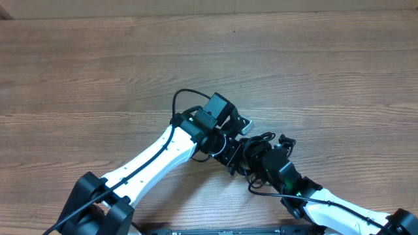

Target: Untangle cables

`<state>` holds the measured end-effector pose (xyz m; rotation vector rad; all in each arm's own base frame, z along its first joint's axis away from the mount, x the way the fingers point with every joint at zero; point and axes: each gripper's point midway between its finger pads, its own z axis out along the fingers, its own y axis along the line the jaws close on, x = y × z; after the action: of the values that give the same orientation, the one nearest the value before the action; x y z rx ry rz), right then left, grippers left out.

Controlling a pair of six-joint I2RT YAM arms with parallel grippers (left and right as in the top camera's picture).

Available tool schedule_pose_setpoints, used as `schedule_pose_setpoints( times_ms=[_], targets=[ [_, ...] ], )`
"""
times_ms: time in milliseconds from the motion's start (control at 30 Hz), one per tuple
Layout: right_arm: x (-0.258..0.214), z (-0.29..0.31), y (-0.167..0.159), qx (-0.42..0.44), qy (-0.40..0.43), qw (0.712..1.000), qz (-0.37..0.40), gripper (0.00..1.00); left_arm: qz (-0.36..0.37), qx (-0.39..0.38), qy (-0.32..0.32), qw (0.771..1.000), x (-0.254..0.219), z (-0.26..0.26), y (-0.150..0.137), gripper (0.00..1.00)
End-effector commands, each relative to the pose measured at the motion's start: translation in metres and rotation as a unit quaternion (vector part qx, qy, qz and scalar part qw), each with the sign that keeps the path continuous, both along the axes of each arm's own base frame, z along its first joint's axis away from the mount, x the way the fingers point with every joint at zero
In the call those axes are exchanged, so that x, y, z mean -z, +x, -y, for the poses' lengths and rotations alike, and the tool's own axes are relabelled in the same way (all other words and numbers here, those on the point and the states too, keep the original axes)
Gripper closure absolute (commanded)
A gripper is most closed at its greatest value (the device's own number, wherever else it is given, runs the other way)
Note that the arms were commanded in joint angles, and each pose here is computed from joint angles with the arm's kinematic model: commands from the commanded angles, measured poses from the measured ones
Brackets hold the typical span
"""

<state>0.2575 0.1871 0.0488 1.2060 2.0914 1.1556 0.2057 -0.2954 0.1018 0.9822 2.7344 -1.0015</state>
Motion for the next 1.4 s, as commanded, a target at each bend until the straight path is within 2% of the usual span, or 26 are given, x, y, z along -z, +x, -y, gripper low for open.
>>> schedule_pose_setpoints(
  times_ms=[0,100,200,233,300,367,533,700,733,867,1000,1067,1267,1333,1367],
  targets=[
    [0.0,0.015,0.01,0.039,-0.027,0.999,0.012,0.95,-0.06,0.069,-0.108,0.99,-0.029,0.018,-0.028,0.96],
    [-0.001,0.014,0.01,0.034,-0.027,0.999,0.014,0.9,-0.066,0.058,-0.132,0.987,-0.036,0.016,-0.019,0.96],
    [-0.007,0.005,0.009,-0.001,-0.03,0.999,0.032,0.66,-0.077,-0.006,-0.128,0.989,-0.035,0.001,0.008,0.96],
    [-0.01,0.001,0.009,-0.012,-0.029,0.999,0.039,0.54,-0.079,-0.021,-0.128,0.988,-0.035,-0.004,0.015,0.96],
    [-0.016,-0.004,0.009,-0.027,-0.023,0.998,0.052,0.42,-0.079,-0.046,-0.128,0.988,-0.035,-0.014,0.027,0.96],
    [-0.023,-0.009,0.008,-0.038,-0.011,0.998,0.057,0.37,-0.076,-0.065,-0.13,0.986,-0.036,-0.024,0.039,0.96],
    [-0.049,-0.015,0.006,-0.05,0.021,0.995,0.087,0.16,-0.084,-0.131,-0.114,0.981,-0.031,-0.042,0.061,0.96],
    [-0.095,-0.014,0.005,-0.065,0.033,0.983,0.166,0.0,-0.096,-0.197,-0.069,0.973,-0.019,-0.052,0.072,0.96],
    [-0.104,-0.013,0.004,-0.069,0.031,0.98,0.184,0.0,-0.104,-0.216,-0.059,0.969,-0.017,-0.054,0.074,0.95],
    [-0.128,-0.007,-0.001,-0.083,-0.002,0.966,0.245,0.01,-0.151,-0.34,-0.006,0.928,-0.004,-0.069,0.085,0.96],
    [-0.128,-0.002,-0.008,-0.126,-0.091,0.945,0.288,0.0,-0.215,-0.452,0.017,0.866,0.001,-0.076,0.091,0.96],
    [-0.116,-0.002,-0.013,-0.142,-0.102,0.948,0.267,0.01,-0.25,-0.493,0.016,0.834,0.001,-0.076,0.092,0.96],
    [-0.102,-0.019,-0.032,-0.207,-0.072,0.948,0.232,0.0,-0.298,-0.555,0.003,0.777,-0.002,-0.073,0.099,0.96],
    [-0.094,-0.021,-0.038,-0.214,-0.052,0.954,0.201,0.0,-0.328,-0.585,0.004,0.742,-0.002,-0.073,0.099,0.96],
    [-0.083,-0.022,-0.045,-0.216,-0.031,0.963,0.158,0.0,-0.358,-0.613,0.005,0.704,-0.003,-0.072,0.098,0.93]
  ],
)
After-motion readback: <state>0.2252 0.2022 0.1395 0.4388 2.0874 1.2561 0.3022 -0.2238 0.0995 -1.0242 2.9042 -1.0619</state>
